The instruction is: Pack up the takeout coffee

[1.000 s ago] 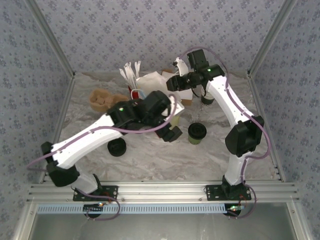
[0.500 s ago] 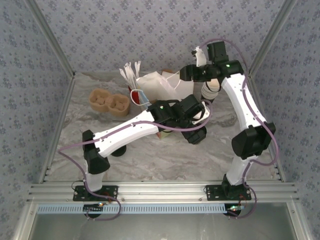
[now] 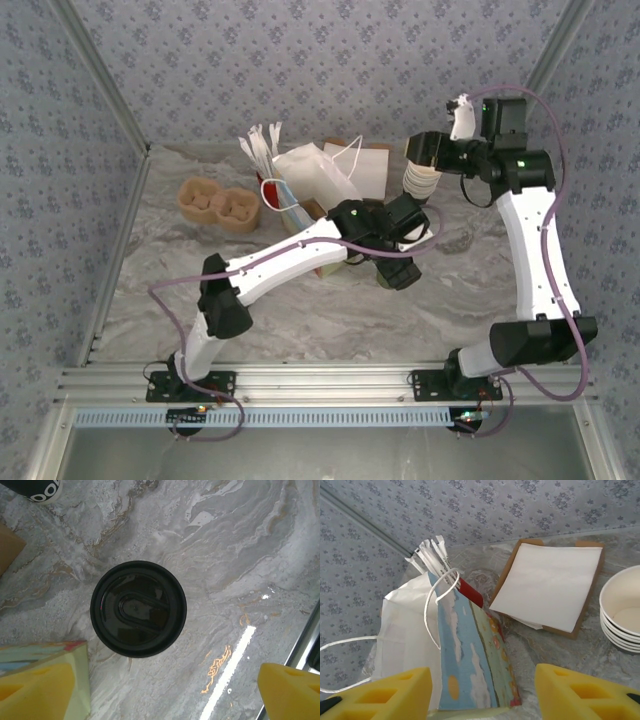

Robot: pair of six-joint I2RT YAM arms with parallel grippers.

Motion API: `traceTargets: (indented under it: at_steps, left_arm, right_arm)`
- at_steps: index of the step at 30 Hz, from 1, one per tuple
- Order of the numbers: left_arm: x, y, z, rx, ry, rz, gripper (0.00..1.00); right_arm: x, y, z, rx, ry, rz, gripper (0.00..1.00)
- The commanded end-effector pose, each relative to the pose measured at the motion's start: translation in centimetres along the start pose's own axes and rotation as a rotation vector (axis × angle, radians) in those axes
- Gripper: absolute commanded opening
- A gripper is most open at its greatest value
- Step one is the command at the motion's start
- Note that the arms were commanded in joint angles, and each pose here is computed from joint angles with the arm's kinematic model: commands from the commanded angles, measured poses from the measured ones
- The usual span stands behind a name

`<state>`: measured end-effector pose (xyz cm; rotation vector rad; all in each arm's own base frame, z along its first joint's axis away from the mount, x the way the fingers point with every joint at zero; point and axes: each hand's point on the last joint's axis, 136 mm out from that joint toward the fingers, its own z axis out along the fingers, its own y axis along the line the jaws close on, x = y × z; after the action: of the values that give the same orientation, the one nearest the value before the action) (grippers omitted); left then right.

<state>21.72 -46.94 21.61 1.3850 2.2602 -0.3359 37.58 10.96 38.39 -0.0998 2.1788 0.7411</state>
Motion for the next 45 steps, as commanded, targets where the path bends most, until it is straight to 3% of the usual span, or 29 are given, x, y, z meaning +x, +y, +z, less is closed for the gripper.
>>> traceTargets:
  at_steps: [1,17,45]
  left_arm:
    - [0.0,0.2,0.5,0.019,0.030,-0.001,0.94]
    - [0.0,2.0,4.5,-0.018,0.117,-0.047,0.96]
    - [1.4,2.2,7.0,0.008,0.201,-0.078,0.95]
  right_arm:
    - [0.3,-0.2,-1.1,-0.013,-0.017,0.025,0.59]
    - [0.8,-2.1,-2.8,-0.009,-0.052,0.086,0.60]
    - [0.8,-2.4,-2.7,-0.014,-0.055,0.099,0.60]
